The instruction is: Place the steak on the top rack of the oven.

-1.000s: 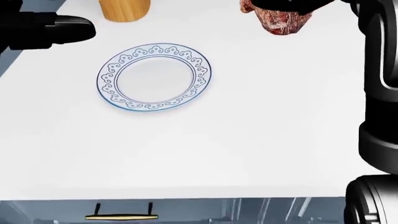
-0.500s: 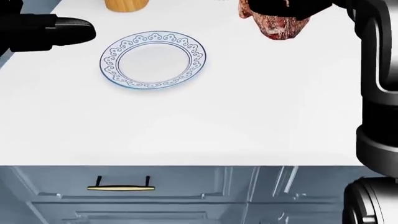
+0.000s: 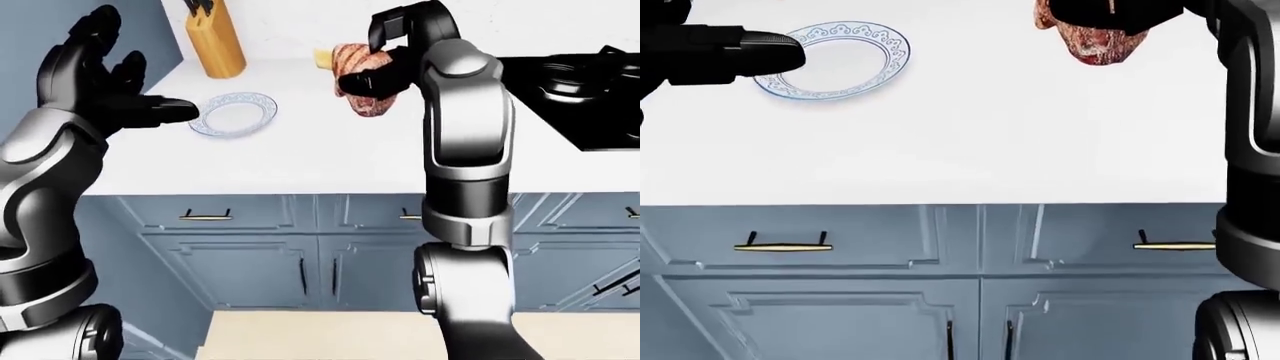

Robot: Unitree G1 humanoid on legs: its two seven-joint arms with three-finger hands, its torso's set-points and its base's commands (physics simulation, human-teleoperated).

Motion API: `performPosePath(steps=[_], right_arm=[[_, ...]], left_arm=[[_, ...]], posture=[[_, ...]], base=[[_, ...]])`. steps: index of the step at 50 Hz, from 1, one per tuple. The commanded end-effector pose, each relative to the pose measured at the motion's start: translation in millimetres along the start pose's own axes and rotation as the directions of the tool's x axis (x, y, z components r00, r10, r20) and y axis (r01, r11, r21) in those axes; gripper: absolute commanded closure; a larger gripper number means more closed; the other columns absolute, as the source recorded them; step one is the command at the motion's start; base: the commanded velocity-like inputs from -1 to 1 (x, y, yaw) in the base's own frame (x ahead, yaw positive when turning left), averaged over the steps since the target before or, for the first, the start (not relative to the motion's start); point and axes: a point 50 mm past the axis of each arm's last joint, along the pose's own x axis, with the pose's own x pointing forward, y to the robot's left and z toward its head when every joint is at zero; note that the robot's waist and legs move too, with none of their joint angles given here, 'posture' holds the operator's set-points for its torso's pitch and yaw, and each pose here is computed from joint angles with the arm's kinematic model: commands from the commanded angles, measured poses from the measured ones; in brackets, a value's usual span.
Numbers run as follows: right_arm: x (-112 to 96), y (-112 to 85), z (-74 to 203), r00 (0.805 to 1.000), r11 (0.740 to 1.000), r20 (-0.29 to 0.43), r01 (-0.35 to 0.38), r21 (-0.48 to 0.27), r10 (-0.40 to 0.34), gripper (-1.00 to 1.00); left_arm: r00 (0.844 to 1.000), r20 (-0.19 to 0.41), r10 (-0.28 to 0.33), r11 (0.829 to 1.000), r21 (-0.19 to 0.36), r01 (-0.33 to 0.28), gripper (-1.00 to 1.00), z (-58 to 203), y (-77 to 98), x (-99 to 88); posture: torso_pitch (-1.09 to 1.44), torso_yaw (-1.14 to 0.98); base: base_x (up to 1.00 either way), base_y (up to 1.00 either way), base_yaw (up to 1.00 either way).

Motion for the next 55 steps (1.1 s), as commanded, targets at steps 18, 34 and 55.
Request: performPosePath(steps=[18, 34, 55], right_arm=[[-10, -6.5, 20, 0.995, 1.0, 0.1, 0.028, -0.008, -0.027, 1.0], [-9, -6.5, 18, 0.994, 1.0, 0.105, 0.027, -0.013, -0.025, 1.0], [-10, -5.1, 10, 0.996, 0.999, 0.083, 0.031, -0.015, -0.029, 1.0]], left_arm=[[0.997, 0.082, 0.008, 1.0, -0.001, -0.008, -1.0, 15, 0.3, -1.5], [0.997, 0.08, 0.001, 1.0, 0.002, -0.001, -1.0, 13, -1.5, -0.1], [0.997, 0.075, 0.001, 1.0, 0.001, -0.001, -1.0, 10, -1.3, -2.0]], posture=[[0.0, 0.0], [0.0, 0.0], [0.0, 0.0]], base=[[-0.14, -0.17, 0.0], [-0.01, 0.0, 0.0], [0.0, 0.0, 0.91]])
